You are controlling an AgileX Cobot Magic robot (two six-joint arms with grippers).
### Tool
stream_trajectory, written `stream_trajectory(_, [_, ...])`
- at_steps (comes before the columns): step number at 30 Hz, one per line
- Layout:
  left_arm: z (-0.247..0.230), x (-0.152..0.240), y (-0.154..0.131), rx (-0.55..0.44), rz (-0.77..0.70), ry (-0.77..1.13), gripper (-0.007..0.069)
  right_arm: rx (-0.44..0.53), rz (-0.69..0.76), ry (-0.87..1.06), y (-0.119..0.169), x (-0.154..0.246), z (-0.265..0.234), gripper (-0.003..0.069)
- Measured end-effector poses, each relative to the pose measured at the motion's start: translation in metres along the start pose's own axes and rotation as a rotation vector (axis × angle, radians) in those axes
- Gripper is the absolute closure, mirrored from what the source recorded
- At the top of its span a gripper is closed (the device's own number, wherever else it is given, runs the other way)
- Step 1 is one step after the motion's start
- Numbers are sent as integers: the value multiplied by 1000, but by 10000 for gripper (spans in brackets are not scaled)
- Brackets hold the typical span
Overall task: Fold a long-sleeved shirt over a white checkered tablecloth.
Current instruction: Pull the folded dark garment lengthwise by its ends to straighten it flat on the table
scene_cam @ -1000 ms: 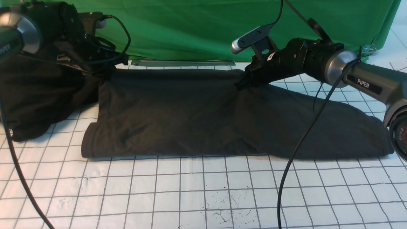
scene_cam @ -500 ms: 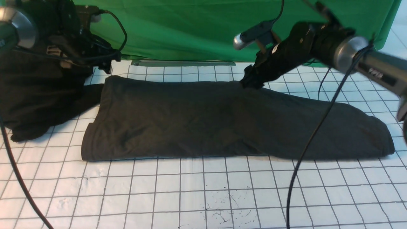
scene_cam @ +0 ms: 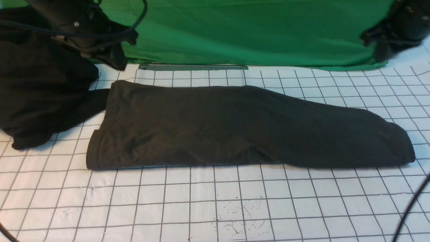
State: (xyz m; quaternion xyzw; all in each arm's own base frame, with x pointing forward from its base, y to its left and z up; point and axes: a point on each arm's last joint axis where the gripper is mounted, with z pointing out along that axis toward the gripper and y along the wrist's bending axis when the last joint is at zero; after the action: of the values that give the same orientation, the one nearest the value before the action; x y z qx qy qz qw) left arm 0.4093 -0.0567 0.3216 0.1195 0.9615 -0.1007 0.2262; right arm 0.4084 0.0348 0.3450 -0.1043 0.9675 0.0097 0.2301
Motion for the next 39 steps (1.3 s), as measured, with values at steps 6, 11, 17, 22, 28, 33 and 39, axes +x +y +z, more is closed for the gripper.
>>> stream_trajectory(6, [33,41,-18,3,21,56,632,18,109,165,-34,42,29,357])
stream_trajectory(11, [77,82,-19,-53,51,124,632,34,196,225,-59,63,70,18])
stream_trajectory(17, [108,107,-2,-112,29,180,632,36,238,278,-74,71,107,1])
stream_trajectory(22, [115,109,3,-111,-15,198,632,12,257,324,-75,78,134,15])
stream_trajectory(28, [114,110,5,-138,-73,199,629,-11,278,341,-74,82,160,24])
stream_trajectory(33, [114,109,5,-138,-78,198,629,-20,287,357,-74,86,171,72])
stream_trajectory(39, [114,109,5,-138,-79,199,628,-59,256,356,-72,84,172,495])
